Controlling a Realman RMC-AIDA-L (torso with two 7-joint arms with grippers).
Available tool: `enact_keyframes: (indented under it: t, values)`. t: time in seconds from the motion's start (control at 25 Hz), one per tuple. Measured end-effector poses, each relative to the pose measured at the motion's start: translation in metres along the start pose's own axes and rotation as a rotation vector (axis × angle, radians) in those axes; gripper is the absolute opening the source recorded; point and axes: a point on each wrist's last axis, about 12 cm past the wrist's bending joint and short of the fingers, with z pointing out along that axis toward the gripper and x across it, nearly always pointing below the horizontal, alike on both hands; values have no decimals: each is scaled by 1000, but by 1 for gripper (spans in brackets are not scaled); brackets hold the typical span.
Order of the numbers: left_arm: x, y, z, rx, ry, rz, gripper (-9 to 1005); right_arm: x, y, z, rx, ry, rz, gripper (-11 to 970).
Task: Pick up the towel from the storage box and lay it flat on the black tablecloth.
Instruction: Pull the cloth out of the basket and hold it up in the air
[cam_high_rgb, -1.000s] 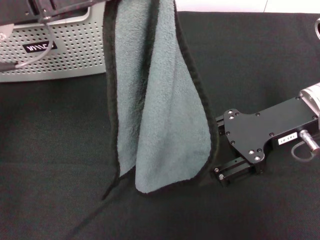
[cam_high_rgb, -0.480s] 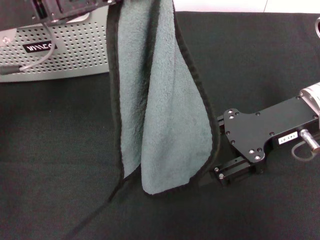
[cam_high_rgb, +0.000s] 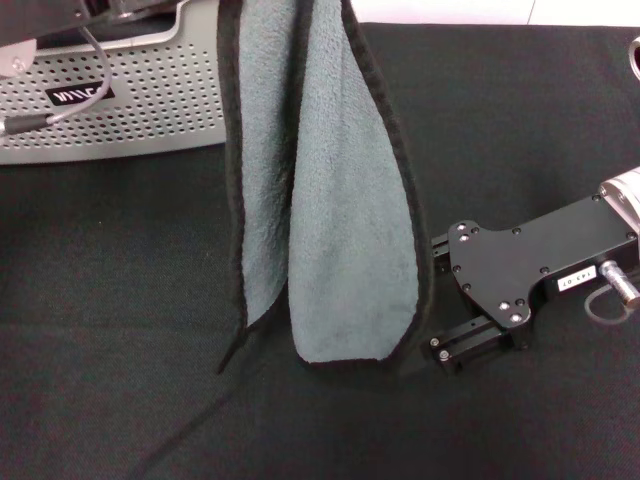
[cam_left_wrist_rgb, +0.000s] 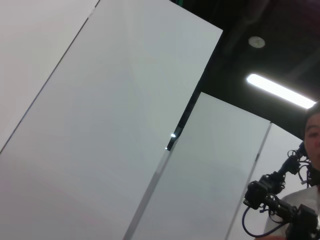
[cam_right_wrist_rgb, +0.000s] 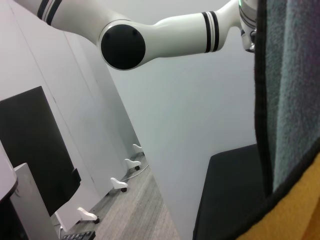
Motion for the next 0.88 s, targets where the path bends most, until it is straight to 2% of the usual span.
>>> enact_keyframes:
  t: [0.52,0.88]
  values:
    - [-4,1,-7,-39,-20,19,13,-1,0,0,-2,4,6,652]
    - [-2,1,-5,-28,-19,10,14,-2,-5,-15,95,-66,12,649]
